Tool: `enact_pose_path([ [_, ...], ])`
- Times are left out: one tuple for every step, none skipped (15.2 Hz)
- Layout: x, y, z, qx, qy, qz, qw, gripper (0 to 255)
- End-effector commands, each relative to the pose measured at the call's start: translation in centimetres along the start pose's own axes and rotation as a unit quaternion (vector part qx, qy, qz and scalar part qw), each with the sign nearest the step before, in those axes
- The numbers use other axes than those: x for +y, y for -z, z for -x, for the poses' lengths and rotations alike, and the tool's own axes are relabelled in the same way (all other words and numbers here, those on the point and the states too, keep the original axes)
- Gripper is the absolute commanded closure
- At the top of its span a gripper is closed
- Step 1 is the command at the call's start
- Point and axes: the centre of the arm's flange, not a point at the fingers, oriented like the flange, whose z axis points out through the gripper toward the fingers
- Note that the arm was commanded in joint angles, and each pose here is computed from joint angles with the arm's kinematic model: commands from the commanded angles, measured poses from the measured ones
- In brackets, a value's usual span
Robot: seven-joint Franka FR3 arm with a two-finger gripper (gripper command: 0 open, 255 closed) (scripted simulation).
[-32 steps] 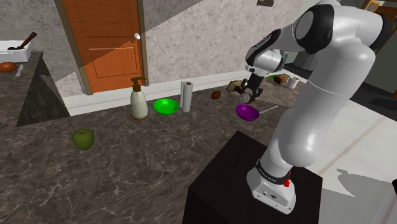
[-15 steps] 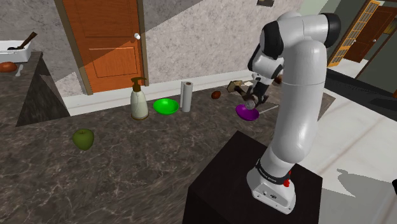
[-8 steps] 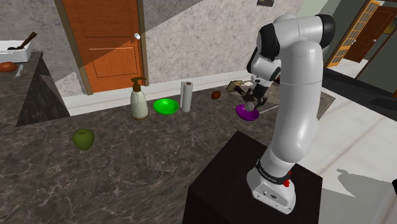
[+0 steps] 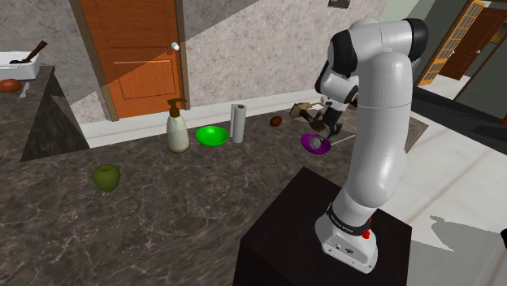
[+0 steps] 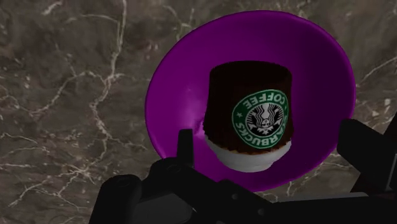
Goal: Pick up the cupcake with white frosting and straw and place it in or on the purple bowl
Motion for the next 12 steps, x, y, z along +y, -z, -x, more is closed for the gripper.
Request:
enact_pose_path([
  [0.0, 1.3, 0.0, 0.000, 0.000, 0.000, 1.0000, 0],
  [0.0, 2.6, 0.0, 0.000, 0.000, 0.000, 1.0000, 0],
  [0.0, 4.0, 0.0, 0.000, 0.000, 0.000, 1.0000, 0],
  [0.0, 5.0, 0.0, 0.000, 0.000, 0.000, 1.0000, 0],
  [0.0, 5.0, 0.0, 0.000, 0.000, 0.000, 1.0000, 0],
  [0.0, 5.0, 0.0, 0.000, 0.000, 0.000, 1.0000, 0],
  [0.0, 5.0, 0.0, 0.000, 0.000, 0.000, 1.0000, 0],
  [0.0, 5.0, 0.0, 0.000, 0.000, 0.000, 1.0000, 0],
  [0.0, 5.0, 0.0, 0.000, 0.000, 0.000, 1.0000, 0],
  [0.0, 5.0, 0.0, 0.000, 0.000, 0.000, 1.0000, 0],
  [0.0, 5.0, 0.0, 0.000, 0.000, 0.000, 1.0000, 0],
  [0.0, 5.0, 0.0, 0.000, 0.000, 0.000, 1.0000, 0],
])
